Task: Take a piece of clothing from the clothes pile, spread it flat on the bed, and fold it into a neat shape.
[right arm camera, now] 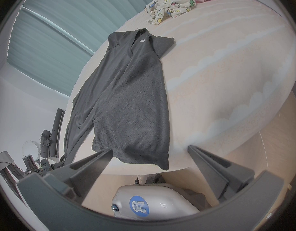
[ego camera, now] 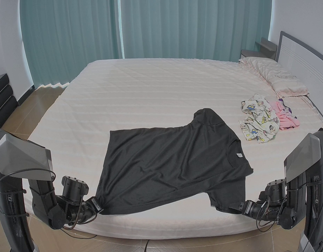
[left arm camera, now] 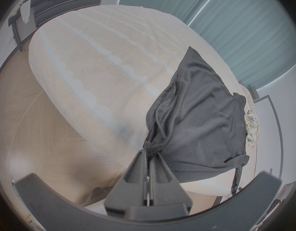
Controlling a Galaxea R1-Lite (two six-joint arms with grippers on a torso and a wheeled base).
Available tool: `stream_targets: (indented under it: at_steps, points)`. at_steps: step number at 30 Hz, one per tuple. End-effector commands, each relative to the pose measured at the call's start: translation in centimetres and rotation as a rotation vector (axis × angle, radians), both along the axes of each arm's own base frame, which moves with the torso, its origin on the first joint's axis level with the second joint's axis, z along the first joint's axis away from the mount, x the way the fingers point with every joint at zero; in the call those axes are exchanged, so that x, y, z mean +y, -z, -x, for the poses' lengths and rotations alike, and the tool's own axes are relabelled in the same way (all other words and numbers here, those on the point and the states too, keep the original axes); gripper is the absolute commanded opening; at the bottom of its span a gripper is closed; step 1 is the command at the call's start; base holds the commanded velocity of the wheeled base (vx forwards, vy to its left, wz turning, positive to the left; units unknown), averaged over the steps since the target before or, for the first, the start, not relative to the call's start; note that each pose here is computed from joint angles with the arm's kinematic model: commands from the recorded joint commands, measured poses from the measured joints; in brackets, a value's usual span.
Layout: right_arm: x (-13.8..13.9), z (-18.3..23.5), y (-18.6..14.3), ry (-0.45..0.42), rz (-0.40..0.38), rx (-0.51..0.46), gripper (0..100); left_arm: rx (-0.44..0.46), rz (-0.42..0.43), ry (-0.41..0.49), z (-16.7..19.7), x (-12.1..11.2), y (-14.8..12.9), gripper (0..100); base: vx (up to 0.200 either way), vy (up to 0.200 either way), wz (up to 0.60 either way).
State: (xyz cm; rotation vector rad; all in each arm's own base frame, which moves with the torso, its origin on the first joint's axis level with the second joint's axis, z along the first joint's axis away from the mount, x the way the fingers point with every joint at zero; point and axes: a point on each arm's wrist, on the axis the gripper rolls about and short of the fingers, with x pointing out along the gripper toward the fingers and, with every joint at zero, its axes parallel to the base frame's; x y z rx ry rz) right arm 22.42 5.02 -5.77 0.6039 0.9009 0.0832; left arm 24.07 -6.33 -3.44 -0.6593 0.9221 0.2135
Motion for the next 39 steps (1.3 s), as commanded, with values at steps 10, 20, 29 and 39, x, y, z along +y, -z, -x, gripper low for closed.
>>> stream_targets:
  at_steps: [10, 20, 29, 39]
  points:
    - [-1.3, 1.4, -0.8, 0.041, 0.02, 0.026, 0, -0.003, 0.003, -0.001, 0.0, 0.0, 0.0, 0, 0.0, 0.0, 0.0]
    - [-2.0, 2.3, -2.5, 0.053, 0.051, 0.068, 0, -0.013, 0.008, -0.016, -0.1, 0.0, -0.2, 0, 0.0, 0.0, 0.0]
    - [-1.7, 4.3, -3.3, -0.005, 0.151, 0.191, 0, -0.094, -0.015, 0.002, 1.3, 0.4, -1.3, 0, 0.0, 0.0, 0.0]
    - [0.0, 6.0, -3.9, -0.082, 0.234, 0.244, 0, -0.092, -0.124, 0.02, 2.0, 0.7, -1.0, 0, 0.0, 0.0, 0.0]
